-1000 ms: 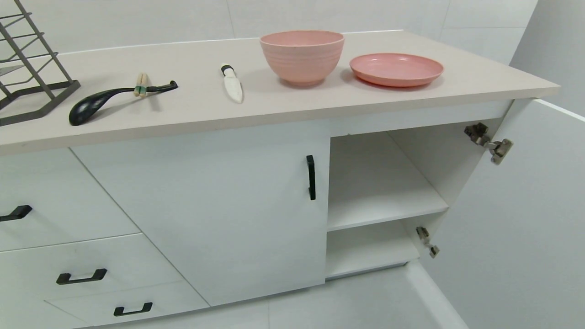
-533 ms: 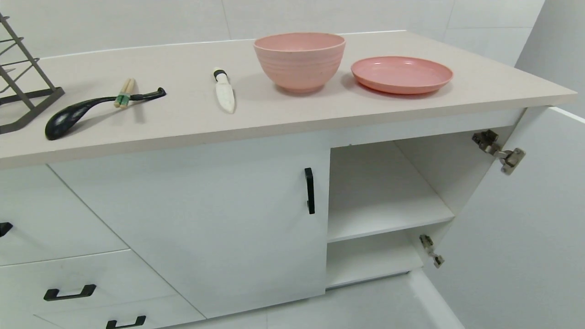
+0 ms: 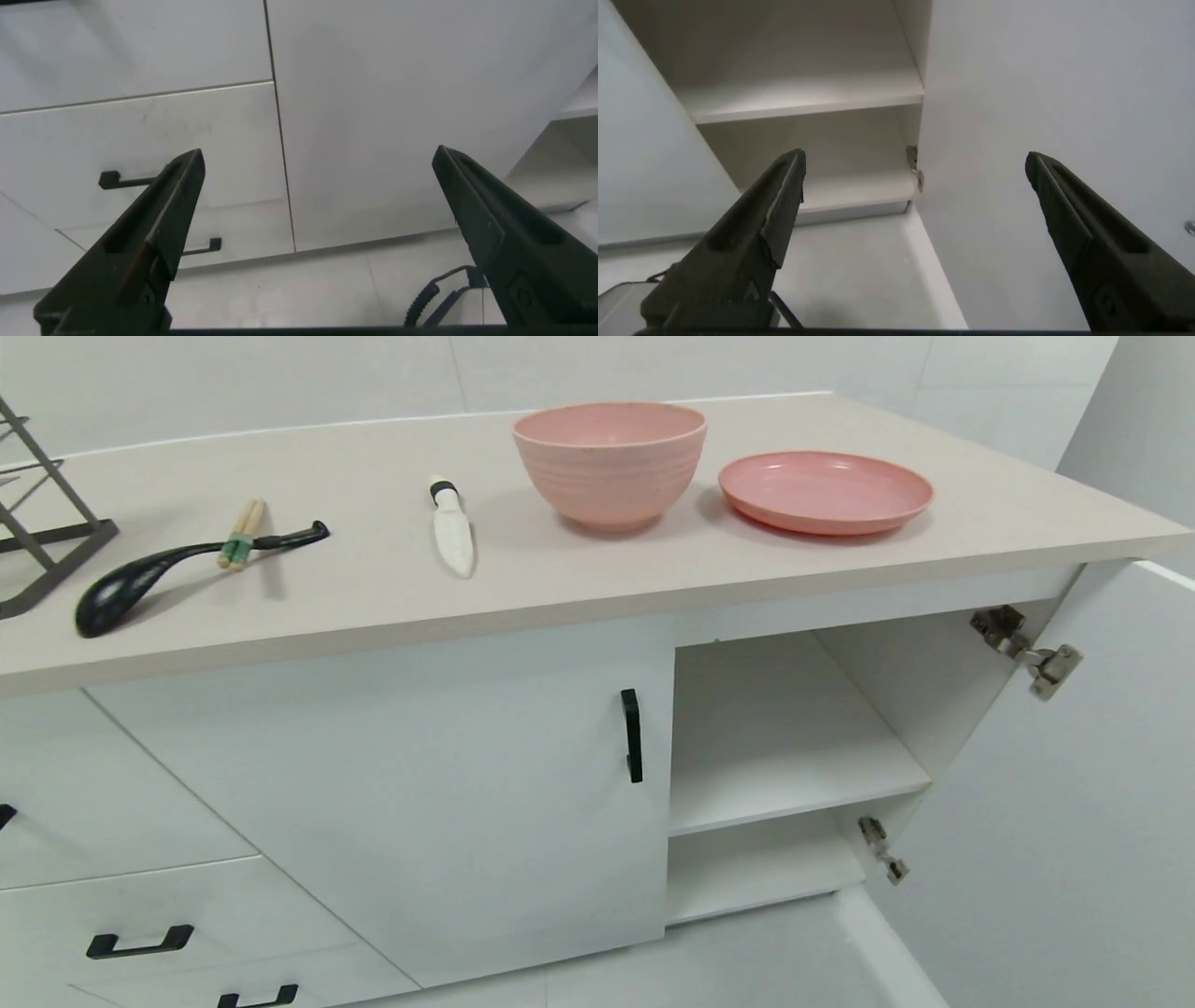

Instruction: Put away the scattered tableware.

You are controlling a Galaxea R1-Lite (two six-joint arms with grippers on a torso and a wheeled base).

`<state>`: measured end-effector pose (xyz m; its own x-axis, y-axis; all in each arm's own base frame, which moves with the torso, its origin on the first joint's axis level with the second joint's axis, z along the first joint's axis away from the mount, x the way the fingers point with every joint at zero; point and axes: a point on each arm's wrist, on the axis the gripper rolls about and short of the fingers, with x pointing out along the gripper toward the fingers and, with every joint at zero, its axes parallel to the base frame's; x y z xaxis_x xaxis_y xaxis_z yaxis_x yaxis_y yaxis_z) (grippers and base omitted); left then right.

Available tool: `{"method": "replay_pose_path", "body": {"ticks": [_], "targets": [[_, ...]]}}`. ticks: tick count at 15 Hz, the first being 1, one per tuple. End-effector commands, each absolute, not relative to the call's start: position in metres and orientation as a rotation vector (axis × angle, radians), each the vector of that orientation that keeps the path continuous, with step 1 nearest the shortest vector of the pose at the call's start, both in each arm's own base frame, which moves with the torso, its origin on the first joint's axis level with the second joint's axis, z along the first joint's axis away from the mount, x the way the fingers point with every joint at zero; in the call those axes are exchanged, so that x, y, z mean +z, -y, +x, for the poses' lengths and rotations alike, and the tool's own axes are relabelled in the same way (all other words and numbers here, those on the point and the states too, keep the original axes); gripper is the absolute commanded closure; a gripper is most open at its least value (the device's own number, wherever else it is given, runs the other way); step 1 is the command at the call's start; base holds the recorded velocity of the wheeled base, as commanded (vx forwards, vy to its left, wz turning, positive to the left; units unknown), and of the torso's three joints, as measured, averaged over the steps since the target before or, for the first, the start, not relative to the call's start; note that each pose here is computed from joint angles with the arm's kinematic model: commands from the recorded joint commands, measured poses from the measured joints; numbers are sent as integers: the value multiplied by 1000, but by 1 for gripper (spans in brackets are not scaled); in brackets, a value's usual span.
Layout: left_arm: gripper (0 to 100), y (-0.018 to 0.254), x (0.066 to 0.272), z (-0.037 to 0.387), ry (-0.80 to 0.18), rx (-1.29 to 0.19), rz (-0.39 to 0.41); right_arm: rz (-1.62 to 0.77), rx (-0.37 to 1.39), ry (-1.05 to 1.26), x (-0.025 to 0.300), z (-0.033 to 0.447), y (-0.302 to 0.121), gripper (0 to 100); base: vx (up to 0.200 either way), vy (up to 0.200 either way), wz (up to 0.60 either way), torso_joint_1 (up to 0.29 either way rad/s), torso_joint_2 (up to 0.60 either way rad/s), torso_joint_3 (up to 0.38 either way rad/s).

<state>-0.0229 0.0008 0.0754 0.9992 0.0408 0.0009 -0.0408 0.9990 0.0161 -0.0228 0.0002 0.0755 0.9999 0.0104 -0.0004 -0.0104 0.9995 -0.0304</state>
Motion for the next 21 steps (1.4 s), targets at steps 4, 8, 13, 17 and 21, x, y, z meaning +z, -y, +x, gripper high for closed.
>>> {"method": "replay_pose_path", "body": {"ticks": [4,8,13,17,21], "targets": [[0,-1,75,-23,0,41,8,-31,11,0,75,-23,0,0,0,0,0,254,-253,-188],[0,-1,76,-23,4,41,-34,-32,11,0,75,-23,0,0,0,0,0,185,-632,-190],[0,-1,75,-23,1,63,-25,-32,15,-1,75,-23,0,0,0,0,0,156,-483,-219],[0,-1,75,-23,0,63,-15,-32,17,-1,75,-23,0,0,0,0,0,367,-487,-229],[0,-1,75,-23,0,63,-5,-32,18,-1,75,-23,0,0,0,0,0,297,-511,-239]]}}
